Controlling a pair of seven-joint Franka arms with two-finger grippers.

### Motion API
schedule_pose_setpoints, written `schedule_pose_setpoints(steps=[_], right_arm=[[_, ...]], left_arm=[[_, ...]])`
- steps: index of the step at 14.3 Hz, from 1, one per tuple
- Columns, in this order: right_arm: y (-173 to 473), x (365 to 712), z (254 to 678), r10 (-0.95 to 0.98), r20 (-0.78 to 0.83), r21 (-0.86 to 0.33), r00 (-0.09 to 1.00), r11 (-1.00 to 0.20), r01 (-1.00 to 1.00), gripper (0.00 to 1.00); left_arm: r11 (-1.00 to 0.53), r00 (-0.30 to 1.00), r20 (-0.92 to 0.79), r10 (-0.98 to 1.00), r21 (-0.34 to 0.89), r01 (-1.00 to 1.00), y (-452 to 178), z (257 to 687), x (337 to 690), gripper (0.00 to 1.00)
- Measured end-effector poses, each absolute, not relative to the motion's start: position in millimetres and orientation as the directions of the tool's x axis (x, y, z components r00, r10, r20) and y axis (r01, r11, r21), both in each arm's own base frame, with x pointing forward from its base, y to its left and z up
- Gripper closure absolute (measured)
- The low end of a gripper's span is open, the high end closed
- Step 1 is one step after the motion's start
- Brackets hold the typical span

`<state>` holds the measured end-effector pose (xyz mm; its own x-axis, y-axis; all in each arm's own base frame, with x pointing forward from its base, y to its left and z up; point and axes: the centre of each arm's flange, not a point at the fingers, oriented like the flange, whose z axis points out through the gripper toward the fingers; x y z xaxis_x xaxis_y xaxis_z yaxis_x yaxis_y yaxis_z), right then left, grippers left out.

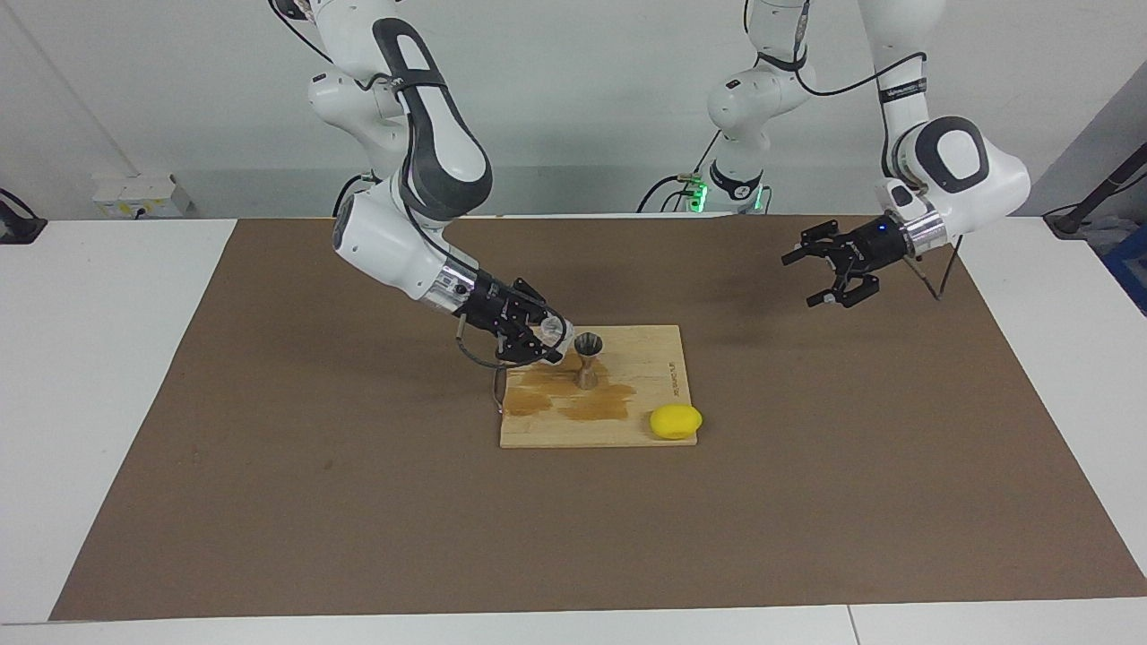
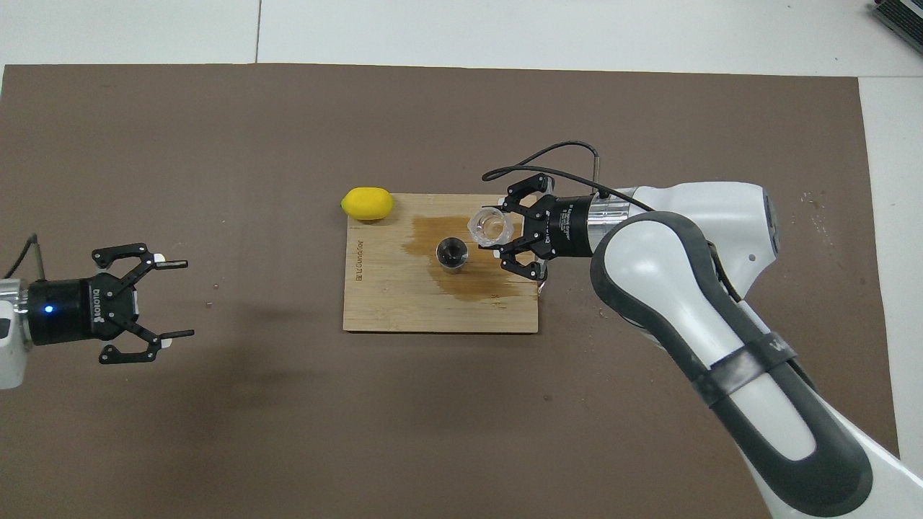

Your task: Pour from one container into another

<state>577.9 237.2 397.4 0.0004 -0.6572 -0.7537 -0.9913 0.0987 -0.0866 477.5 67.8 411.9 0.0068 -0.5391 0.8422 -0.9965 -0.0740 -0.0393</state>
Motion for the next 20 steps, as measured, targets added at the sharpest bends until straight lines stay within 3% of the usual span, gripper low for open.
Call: schedule_pose_setpoints(steps=[5,10,15,20], right_arm=[[246.2,575.3,398.0,-0.712,-0.702,-0.092,-0.005,0.097,-0.991,0.49],[250.4,573.5,399.2,-0.768,-0.640,-0.102,0.019,0.060,-0.993,0.49],[259.9,570.7,406.9,-0.781,-0.625,-0.097,0.014,0.060,-0.993,0.49],[266.0,571.0,418.8,-0.826,-0.563,-0.104,0.029,0.036,-0.994,0.49]], left_arm=[[-0.007,-0.029,0.674,-0.738,-0.051,-0.999,120.3,476.0,489.7,0.00],[-0.038,0.044,0.502,-0.863,0.022,-0.999,137.3,511.2,491.0,0.00],[-0.330,0.348,0.341,-0.874,0.112,-0.937,128.3,552.0,490.9,0.00],[-0.694,0.707,0.137,-0.694,0.132,-0.708,120.4,578.8,495.6,0.00]])
